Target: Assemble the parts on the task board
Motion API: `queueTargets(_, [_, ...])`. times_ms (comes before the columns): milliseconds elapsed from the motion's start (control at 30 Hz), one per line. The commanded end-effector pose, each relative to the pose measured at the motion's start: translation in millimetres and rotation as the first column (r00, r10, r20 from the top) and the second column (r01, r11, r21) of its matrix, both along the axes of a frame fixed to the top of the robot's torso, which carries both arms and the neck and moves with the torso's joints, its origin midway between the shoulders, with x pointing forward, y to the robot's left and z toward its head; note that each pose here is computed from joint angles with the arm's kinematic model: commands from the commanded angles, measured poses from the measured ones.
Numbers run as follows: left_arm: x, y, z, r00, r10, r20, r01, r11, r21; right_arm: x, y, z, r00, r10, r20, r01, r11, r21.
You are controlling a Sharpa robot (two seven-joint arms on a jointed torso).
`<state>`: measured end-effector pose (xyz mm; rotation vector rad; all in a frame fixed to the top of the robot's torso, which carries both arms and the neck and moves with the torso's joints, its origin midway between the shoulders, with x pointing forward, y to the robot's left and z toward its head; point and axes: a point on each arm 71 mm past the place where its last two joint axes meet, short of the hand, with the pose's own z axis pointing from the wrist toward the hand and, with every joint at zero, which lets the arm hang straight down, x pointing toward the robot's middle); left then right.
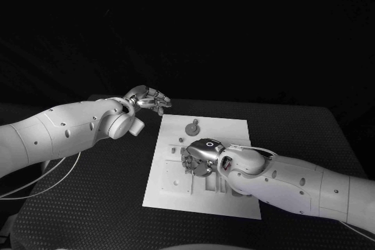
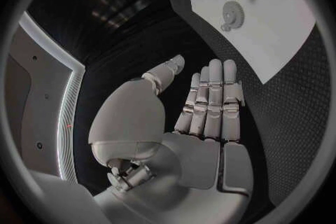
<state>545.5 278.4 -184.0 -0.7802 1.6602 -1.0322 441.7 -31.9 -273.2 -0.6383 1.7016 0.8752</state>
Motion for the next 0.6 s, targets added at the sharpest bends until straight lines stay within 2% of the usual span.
queueTargets(33, [0.3, -1.6, 1.8, 1.000, -0.007, 0.011, 0.008, 1.000, -0.011, -0.8, 0.4, -1.6, 1.000, 0.009, -0.001, -0.009, 1.000, -0.014])
queueTargets(600, [0.4, -1.9, 1.8, 1.000, -0.009, 0.011, 0.009, 1.000, -0.011, -1.1, 0.1, -6.9, 1.000, 0.006, -0.008, -0.006, 1.000, -0.024])
